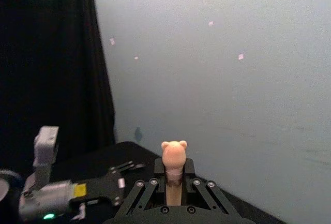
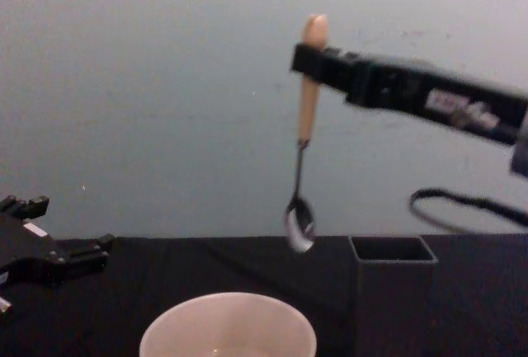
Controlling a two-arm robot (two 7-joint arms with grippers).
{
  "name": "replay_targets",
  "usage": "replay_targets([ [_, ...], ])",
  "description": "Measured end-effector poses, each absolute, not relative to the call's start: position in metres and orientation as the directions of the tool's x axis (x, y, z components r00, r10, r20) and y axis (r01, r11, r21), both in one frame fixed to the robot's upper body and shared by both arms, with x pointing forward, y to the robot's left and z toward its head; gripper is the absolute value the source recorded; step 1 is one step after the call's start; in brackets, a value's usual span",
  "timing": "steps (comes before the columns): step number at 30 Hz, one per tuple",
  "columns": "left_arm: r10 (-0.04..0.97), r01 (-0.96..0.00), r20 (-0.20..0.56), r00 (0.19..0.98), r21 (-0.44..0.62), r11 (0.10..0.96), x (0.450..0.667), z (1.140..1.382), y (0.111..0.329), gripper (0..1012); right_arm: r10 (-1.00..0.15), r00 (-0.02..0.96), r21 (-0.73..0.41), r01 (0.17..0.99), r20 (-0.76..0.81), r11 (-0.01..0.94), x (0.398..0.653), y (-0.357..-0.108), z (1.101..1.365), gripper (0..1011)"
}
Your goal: Pick up the stirring spoon with one hand, stir inside the cup, then place it back in its original position.
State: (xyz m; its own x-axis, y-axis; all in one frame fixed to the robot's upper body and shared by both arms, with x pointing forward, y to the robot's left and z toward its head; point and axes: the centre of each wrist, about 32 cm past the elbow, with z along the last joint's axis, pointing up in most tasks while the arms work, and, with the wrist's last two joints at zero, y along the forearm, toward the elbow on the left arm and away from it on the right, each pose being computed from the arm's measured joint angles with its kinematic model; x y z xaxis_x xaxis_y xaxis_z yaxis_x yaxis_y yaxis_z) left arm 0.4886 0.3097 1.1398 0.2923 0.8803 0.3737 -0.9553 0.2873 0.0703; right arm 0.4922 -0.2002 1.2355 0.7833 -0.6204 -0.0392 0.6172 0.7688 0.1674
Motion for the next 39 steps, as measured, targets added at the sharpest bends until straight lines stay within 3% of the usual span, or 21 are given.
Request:
replay_targets([
  [19, 0.88, -0.955, 0.374, 0.292, 0.07, 0.287, 0.489, 1.14, 0.31, 1001, -0.553, 0.833, 0.059, 0.551, 0.004, 0.832, 0.492, -0.166, 1.192, 213],
  [39, 0.88, -0.955, 0.374, 0.292, 0.07, 0.287, 0.489, 1.14, 0.31, 1001, -0.581, 0.813, 0.026, 0.581, 0.019, 0.814, 0.496, -0.144, 1.158, 213],
])
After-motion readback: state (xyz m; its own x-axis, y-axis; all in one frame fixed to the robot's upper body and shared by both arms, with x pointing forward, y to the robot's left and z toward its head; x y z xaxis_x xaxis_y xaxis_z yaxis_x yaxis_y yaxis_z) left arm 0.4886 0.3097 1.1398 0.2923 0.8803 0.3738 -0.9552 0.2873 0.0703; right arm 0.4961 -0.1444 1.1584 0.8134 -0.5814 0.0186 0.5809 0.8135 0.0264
